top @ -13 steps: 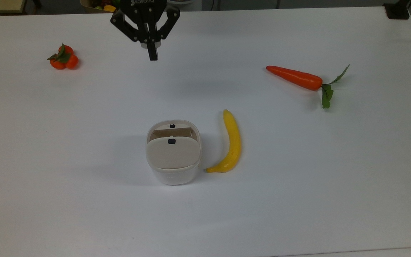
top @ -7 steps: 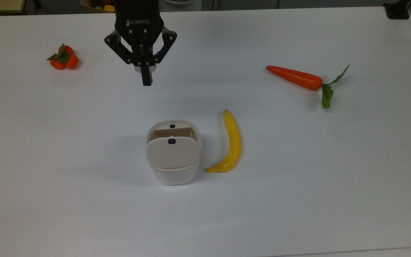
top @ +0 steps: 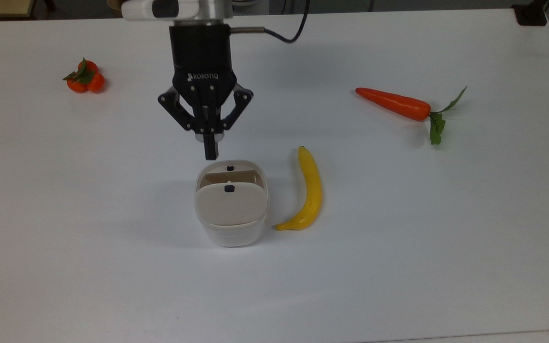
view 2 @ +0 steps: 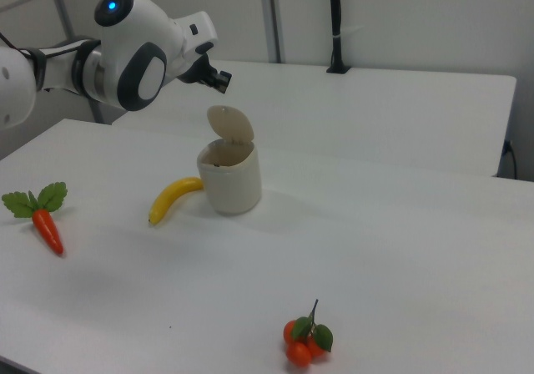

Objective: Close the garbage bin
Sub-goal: 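Move the gripper toward the open lid of the white bin, then push the raised lid down onto the bin rim with the gripper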

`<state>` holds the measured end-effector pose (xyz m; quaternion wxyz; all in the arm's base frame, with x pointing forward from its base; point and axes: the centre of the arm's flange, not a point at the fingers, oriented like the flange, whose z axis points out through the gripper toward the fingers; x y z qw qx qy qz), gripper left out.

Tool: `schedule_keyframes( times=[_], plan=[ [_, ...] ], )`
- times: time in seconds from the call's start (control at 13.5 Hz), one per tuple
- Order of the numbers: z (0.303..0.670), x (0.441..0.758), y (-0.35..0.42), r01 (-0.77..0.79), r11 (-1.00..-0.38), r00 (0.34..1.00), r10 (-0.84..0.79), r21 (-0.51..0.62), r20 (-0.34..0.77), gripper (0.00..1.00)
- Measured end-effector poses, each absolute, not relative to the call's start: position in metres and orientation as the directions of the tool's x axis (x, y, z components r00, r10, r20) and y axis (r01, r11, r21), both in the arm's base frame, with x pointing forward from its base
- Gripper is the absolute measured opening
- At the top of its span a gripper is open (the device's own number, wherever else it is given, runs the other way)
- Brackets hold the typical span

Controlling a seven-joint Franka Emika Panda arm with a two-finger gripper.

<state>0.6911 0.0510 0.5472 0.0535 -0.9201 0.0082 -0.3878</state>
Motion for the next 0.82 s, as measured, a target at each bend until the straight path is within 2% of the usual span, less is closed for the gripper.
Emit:
schedule_keyframes(
  times=[0.45, 0.82],
  plan=[
    [0.520, 0.713, 0.063, 0.033, -0.994, 0.656, -0.056, -0.102, 0.753, 0.00],
    [0.494, 0.724, 0.069, 0.035, -0.995, 0.668, -0.048, -0.096, 0.742, 0.00]
  ],
)
